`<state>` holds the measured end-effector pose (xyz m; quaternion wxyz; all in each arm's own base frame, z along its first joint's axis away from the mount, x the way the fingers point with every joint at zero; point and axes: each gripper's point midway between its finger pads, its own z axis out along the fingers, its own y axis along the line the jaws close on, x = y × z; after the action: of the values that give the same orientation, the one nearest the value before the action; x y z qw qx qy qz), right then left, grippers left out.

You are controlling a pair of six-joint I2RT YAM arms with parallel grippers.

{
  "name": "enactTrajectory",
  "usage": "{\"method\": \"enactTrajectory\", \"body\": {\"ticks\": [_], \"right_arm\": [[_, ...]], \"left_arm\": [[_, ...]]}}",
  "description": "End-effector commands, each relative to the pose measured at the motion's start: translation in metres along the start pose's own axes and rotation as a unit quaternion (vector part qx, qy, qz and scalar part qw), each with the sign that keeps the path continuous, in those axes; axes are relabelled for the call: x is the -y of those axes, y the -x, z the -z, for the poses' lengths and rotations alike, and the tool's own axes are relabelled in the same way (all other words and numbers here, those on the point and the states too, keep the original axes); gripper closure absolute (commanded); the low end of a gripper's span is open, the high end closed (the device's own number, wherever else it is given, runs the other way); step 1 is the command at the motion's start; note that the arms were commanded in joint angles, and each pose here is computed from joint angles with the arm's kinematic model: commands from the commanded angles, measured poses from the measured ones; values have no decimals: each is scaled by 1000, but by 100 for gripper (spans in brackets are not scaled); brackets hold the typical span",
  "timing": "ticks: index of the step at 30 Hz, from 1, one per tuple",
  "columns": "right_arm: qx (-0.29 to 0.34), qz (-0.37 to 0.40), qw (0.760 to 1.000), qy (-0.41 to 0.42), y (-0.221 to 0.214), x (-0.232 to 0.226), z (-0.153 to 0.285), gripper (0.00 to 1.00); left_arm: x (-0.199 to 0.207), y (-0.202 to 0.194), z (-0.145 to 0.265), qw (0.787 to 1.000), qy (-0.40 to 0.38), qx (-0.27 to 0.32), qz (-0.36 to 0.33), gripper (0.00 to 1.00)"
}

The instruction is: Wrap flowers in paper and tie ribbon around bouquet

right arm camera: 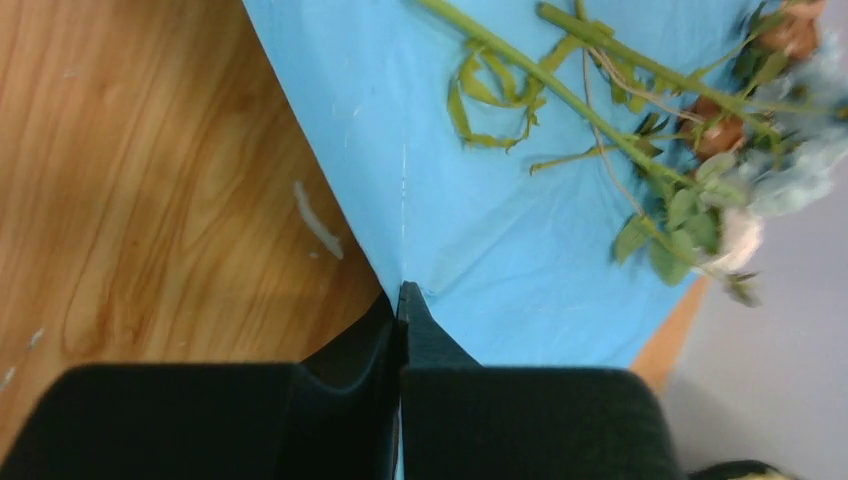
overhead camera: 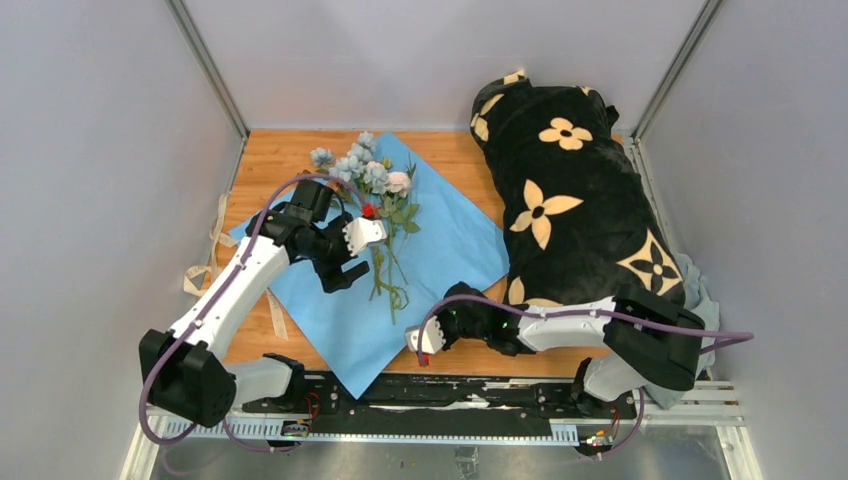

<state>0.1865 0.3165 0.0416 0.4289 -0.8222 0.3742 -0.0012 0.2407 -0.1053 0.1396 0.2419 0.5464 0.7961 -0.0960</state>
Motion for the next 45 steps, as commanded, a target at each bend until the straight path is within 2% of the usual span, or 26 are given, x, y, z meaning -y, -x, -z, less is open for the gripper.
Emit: {"method": "enactTrajectory", "body": {"ticks": [1,6,11,13,19,24,31,38,41,42,43,44,45], "right_arm": [[54,-165,984,37,10,2,5,100],[60,-293,953,48,5,8,6,100],[59,-420,904,58,-7,16,10,100],[52,-450,889,66,-9,13,9,100],[44,-517,852,79,-20,7,6,100],[36,-543,835,88,-25,5,2,100],[32,-566,819,91,-30,7,-1,100],[31,-580,809,96,-31,6,-4,100],[31,-579,809,96,-31,5,-3,100],[31,-577,810,95,-31,5,-2,100],[28,-575,812,96,-32,4,-1,100],[25,-574,813,97,-33,2,0,100],[23,-573,813,99,-33,1,1,100]], "left_arm": [[20,12,18,997,-40,38,-47,14],[49,13,16,991,-93,54,-76,12],[65,13,20,990,-90,49,-96,4],[72,13,27,989,-93,61,-101,0],[86,16,47,987,-98,73,-103,0],[100,22,62,982,-116,97,-116,0],[147,-11,27,961,-205,57,-179,0],[118,-15,-10,974,-122,23,-190,0],[91,-7,-21,984,-50,25,-166,0],[85,-3,-23,987,-34,28,-157,3],[80,1,-21,988,-21,27,-152,12],[77,5,-18,989,-14,31,-146,25],[74,10,-15,990,-6,37,-139,43]]}}
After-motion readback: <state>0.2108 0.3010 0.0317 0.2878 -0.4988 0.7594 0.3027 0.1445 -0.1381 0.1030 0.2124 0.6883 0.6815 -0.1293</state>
